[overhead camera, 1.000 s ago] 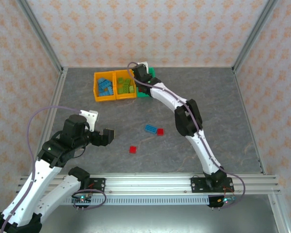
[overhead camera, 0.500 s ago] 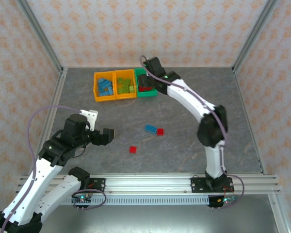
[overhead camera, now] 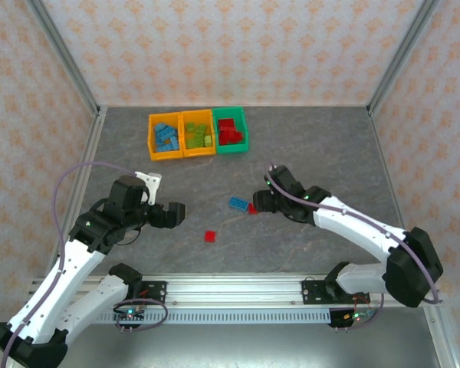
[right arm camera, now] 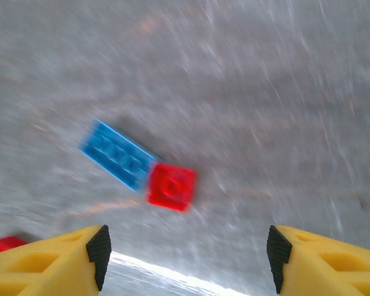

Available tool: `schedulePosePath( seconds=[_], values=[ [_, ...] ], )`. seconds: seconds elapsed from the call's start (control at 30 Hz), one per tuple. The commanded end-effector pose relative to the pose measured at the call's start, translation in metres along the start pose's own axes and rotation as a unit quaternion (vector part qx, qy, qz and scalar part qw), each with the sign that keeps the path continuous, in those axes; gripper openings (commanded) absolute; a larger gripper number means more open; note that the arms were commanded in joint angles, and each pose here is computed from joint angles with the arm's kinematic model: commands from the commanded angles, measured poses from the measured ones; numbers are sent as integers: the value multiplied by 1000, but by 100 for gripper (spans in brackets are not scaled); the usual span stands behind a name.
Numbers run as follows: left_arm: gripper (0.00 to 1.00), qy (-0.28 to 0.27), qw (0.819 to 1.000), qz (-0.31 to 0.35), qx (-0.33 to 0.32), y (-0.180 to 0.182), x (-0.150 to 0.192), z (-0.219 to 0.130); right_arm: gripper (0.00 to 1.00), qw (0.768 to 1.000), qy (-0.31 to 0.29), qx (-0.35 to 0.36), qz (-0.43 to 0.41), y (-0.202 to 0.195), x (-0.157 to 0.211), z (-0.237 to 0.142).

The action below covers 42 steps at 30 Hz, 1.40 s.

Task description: Sort the legos into containers by color

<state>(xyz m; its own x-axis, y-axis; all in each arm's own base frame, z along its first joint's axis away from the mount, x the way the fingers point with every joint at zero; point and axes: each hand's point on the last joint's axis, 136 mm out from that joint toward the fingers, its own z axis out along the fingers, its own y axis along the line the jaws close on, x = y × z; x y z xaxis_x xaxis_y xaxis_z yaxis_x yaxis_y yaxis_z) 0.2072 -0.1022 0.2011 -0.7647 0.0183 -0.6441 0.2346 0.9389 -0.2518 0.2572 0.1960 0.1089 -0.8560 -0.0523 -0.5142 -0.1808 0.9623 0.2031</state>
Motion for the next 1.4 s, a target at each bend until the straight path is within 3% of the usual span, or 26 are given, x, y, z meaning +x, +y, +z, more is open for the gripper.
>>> schedulePosePath(
  seconds=[0.0,0.2,0.33,0.67,0.8,0.9,0.97,1.13,1.37],
  values=[
    [100,-8,1000,7,10,-5,-5,1,70,1000,-11,15,11,4,-3,15],
    [100,-17,1000,2,2,-1,-4,-2,68,999,10,18,-33,25,-1,56],
    [100,-24,1000,-2,0,1,-3,-3,58,998,8,49,-36,19,-5,75],
    [100,-26,1000,-4,-5,3,-2,-4,35,998,27,52,-30,19,6,94],
    [100,-28,1000,-3,-5,3,-3,-4,38,998,14,60,-29,16,-1,86],
    [100,-28,1000,-3,-4,2,-3,-4,56,997,-4,71,-24,16,-13,80],
    [100,-27,1000,-3,-5,3,-2,-4,61,997,-17,73,-22,18,-22,78],
    [100,-32,999,-4,-5,3,-2,-6,54,995,-27,90,-23,16,-33,91],
    [100,-38,999,-5,-8,5,-1,-7,48,995,7,99,-29,16,-22,109]
  ],
)
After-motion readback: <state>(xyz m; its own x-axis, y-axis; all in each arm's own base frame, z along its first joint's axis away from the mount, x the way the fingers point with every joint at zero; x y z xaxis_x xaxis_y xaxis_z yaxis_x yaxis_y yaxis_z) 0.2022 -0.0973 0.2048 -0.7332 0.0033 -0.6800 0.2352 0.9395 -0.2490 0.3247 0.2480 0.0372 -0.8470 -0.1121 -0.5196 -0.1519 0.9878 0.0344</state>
